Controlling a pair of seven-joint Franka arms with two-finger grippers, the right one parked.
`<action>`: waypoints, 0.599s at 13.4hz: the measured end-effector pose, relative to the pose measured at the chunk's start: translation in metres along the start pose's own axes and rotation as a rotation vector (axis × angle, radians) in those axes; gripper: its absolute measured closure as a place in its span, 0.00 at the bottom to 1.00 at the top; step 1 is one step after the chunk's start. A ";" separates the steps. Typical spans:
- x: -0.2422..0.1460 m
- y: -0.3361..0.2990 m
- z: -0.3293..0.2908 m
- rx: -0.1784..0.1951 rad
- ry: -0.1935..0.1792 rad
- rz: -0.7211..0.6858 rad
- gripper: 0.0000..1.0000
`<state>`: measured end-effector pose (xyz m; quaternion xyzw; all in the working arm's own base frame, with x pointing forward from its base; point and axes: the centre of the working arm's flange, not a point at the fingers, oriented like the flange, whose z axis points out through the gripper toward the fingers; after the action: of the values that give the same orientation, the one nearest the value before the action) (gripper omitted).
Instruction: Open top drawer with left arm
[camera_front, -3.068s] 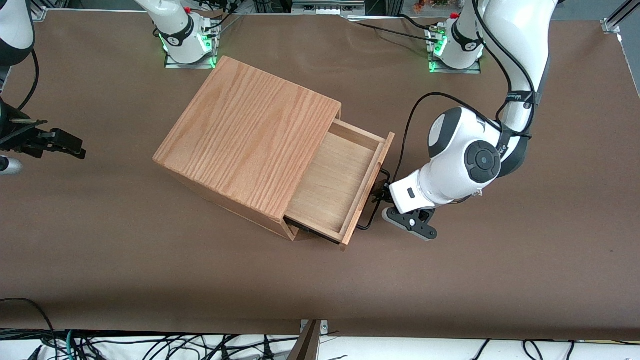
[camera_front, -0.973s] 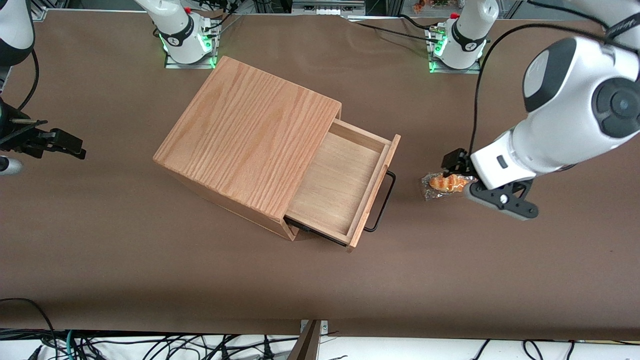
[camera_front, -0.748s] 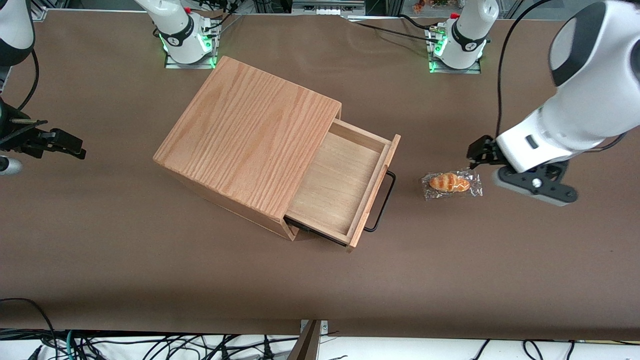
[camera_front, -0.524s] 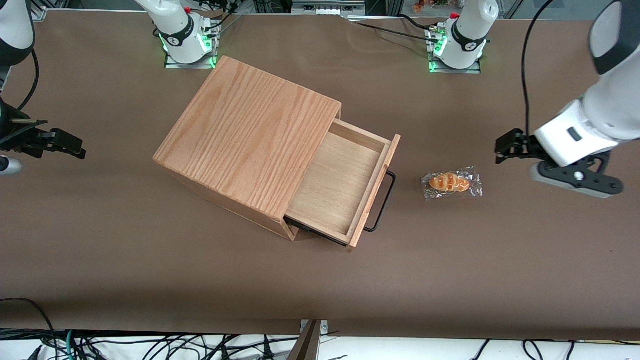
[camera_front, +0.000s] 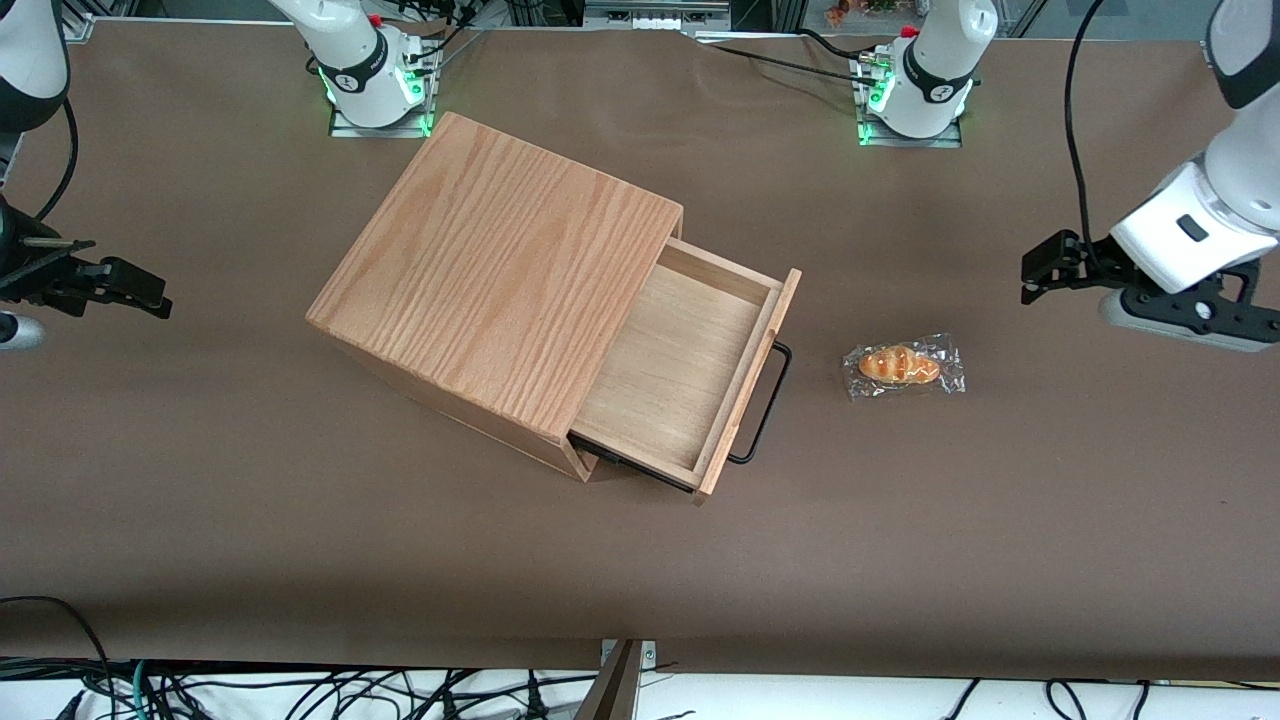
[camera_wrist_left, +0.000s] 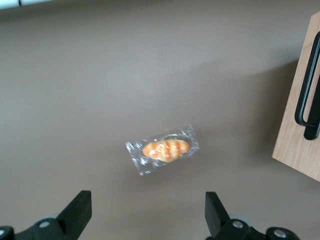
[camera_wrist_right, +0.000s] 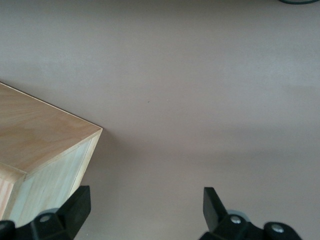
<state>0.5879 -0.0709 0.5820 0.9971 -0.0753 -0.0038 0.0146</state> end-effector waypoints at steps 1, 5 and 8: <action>-0.009 0.001 0.007 -0.004 -0.004 -0.024 0.00; -0.027 -0.005 0.009 -0.004 -0.011 -0.051 0.00; -0.031 -0.009 0.011 -0.005 -0.044 -0.059 0.00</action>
<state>0.5586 -0.0577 0.5706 0.9985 -0.0459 -0.0265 0.0151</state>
